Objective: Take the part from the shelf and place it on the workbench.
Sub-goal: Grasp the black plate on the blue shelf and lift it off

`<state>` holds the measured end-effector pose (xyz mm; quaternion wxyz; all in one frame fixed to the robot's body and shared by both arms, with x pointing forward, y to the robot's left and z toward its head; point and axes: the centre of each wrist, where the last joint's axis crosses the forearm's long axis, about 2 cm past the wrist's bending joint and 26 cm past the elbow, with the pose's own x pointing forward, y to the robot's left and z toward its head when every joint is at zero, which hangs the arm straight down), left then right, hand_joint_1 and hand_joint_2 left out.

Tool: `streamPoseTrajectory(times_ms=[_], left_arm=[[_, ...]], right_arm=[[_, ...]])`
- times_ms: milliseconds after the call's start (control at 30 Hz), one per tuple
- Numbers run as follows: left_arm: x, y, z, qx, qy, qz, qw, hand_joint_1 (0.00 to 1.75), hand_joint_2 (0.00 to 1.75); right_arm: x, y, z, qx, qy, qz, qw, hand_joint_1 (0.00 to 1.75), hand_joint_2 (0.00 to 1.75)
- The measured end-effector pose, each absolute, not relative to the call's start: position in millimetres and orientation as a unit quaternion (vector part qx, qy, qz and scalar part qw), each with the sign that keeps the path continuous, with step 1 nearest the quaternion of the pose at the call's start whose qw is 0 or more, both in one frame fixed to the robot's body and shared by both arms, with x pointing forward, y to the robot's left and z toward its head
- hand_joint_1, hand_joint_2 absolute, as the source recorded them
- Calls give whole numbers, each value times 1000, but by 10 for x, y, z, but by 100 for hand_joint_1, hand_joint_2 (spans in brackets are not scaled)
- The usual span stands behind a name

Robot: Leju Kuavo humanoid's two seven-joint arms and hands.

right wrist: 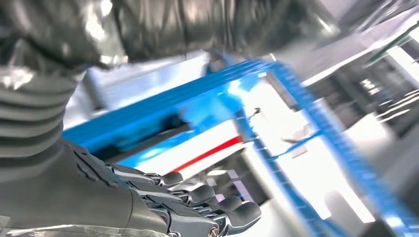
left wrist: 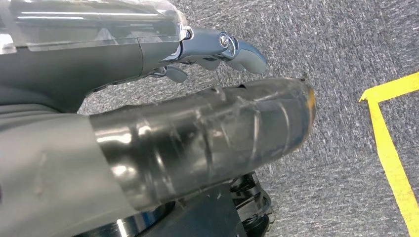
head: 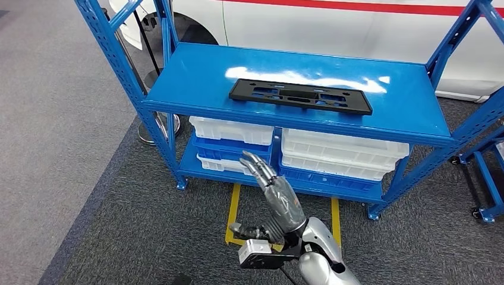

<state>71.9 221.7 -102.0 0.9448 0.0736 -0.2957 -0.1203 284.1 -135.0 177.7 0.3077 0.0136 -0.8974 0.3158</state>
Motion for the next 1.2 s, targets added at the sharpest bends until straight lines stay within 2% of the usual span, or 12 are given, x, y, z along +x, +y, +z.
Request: streamPoseTrajectory(times_ms=[233,467,600,800,933,1200], left_arm=[[728,2216,-1018,75,-295,-122,945,0,0],[725,2230,-1020,81,-293,-117,945,0,0],[720,2224,-1019,84,-295,-112,945,0,0],[668,2216,-1027,85,-293,-102,947,0,0],[648,2217,-1030,86,-293,-100,947,0,0],[634,2221,-1033,87,-292,-99,947,0,0]], right_arm=[[2754,-1202,1897,62,-901,327,278,0,175],[2728,-1181,1921,74,-900,319,288,0,175],[2735,-1194,1912,92,-887,318,321,0,0],[2784,-1345,1821,123,-862,310,382,0,0],[2827,-1438,1827,110,-864,308,382,0,175],[2848,-1511,1896,47,-883,305,354,0,175]])
